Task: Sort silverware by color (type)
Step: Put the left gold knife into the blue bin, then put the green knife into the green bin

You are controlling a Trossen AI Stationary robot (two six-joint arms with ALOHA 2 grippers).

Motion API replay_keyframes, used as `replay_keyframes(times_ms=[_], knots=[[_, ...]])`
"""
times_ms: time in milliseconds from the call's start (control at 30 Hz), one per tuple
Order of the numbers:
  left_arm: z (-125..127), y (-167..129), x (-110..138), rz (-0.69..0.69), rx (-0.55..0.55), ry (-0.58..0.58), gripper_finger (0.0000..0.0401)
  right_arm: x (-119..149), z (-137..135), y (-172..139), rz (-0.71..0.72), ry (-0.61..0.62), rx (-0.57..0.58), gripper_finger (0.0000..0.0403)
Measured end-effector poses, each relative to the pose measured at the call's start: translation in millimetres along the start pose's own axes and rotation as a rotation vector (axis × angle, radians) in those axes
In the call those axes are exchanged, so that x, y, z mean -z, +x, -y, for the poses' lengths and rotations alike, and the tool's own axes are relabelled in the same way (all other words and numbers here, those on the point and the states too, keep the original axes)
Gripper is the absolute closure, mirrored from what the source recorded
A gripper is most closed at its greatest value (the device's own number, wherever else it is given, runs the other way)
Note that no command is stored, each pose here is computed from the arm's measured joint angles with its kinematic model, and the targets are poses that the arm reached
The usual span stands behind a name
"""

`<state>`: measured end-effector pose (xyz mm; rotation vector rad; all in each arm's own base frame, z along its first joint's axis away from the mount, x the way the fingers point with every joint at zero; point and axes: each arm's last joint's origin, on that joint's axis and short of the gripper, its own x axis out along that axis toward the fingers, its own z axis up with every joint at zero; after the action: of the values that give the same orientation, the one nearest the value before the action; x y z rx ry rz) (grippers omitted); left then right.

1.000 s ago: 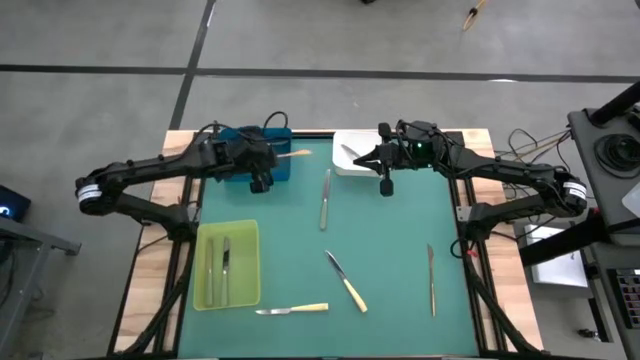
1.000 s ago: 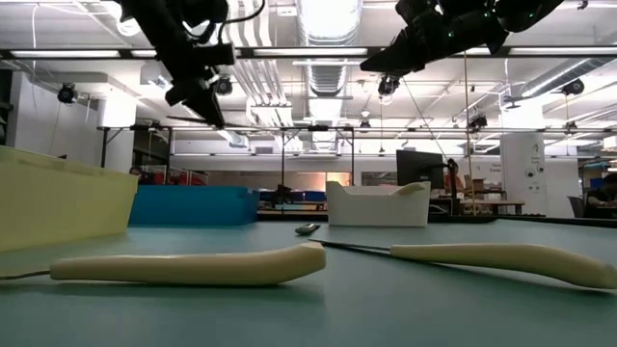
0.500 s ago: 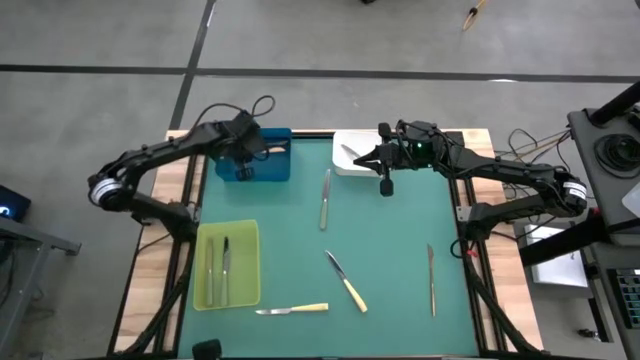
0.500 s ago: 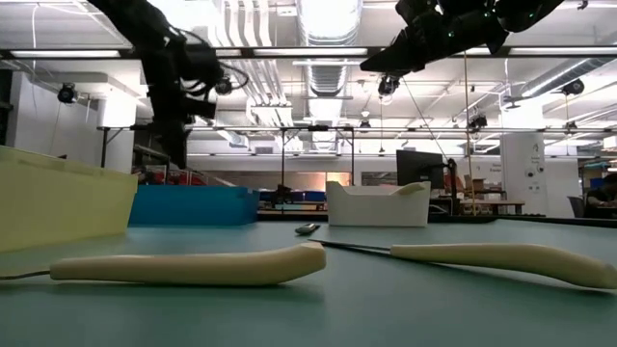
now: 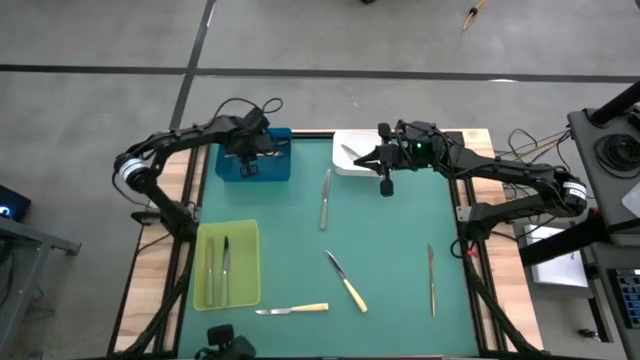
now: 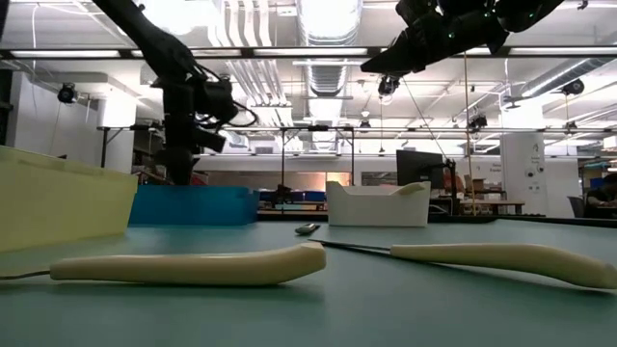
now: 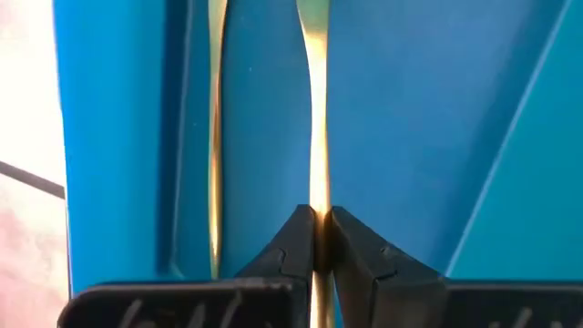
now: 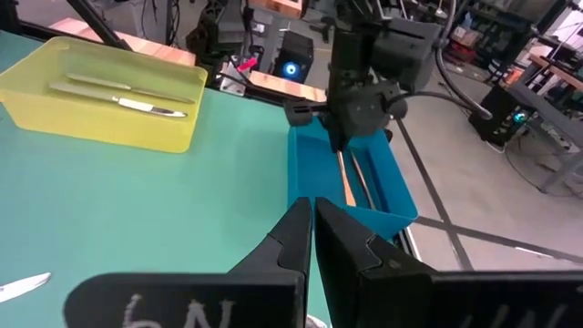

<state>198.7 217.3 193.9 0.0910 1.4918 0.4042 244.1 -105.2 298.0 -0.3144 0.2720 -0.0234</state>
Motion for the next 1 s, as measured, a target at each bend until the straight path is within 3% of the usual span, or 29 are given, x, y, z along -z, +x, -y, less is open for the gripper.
replay_keyframes(times_ms=[200,633,867,1000], knots=[[-4,10,-8,-0.005,0.008,0.002,0.0388,0,0,0,-0.001,0.0,0.0,0.0394],[-7,13,-9,-0.02,-0.019,-0.02,0.032,0,0,0,-0.001,-0.01,-0.001,0.0394],[-8,-3,-9,0.036,-0.042,-0.13,0.0318,0,0,0,-0.001,-0.008,-0.001,0.0394],[-8,-19,-9,0.168,0.026,-0.241,0.0318,0,0,0,0.0,0.025,0.0,0.0394]])
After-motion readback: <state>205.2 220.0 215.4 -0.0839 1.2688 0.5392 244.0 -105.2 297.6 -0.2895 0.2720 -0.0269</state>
